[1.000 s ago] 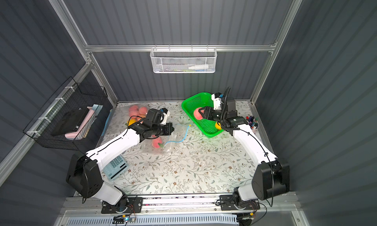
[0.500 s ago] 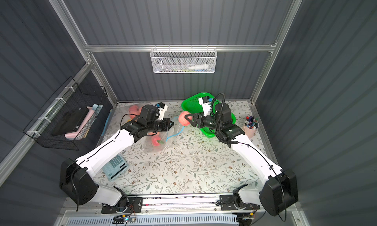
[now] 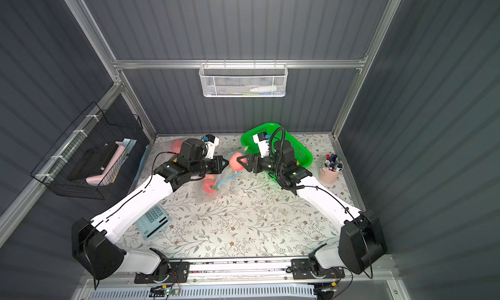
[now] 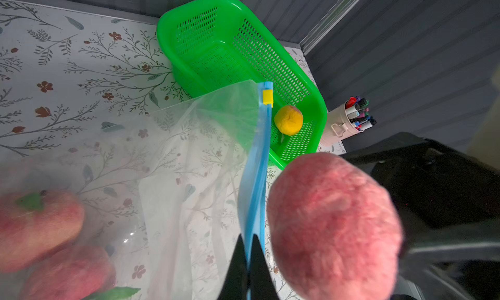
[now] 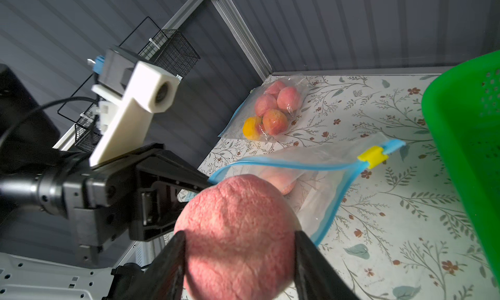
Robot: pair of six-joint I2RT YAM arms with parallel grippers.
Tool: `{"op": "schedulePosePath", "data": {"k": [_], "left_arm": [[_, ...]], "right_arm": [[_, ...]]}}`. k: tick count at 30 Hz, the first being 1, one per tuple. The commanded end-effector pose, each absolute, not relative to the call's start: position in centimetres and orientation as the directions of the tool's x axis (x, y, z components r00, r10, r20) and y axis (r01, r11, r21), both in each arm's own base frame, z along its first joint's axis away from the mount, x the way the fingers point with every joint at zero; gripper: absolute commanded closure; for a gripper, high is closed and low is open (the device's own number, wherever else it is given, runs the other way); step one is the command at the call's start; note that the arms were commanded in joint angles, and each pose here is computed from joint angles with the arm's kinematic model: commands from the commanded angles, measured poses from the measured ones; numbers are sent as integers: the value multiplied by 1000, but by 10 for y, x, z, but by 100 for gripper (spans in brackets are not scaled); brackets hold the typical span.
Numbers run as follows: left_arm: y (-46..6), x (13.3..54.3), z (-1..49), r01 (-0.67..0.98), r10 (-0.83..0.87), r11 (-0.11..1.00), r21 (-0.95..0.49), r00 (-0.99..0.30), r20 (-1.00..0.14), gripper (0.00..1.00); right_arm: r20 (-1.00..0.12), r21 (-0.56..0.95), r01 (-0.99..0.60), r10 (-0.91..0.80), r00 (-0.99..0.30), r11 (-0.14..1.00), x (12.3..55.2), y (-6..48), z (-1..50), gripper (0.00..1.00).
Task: Place the peach in a zip-top bag and seal the zipper
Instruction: Place the peach in the zipper food storage bag.
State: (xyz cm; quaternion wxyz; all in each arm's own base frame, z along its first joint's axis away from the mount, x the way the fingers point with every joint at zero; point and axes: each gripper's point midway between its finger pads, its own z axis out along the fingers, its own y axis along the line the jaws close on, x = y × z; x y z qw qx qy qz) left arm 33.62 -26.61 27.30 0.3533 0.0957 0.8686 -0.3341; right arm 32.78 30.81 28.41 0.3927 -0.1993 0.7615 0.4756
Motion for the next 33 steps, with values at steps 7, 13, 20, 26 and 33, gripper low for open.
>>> {"op": "schedulePosePath", "data": {"k": [7,13,20,26,33], "left_arm": [[-256,335,302,397,-125,764,-509,-682,-721,100],[-257,336,301,404,-117,763,-504,-681,-723,100],[-258,337,298,403,-113,765,-503,-685,-720,100],[-250,338,293,382,-108,795,-471,-676,-729,100],[-243,338,294,368,-115,810,-455,-662,-740,100]], "right_arm": [[-778,549,-651,36,-627,524,342,326,256,56],[-750,501,-597,-31,-661,627,350,331,230,56],[-696,526,-506,4,-718,683,364,333,227,50],[-659,648,-528,56,-750,549,351,351,256,39],[-687,667,-579,88,-721,469,336,349,279,31]]}}
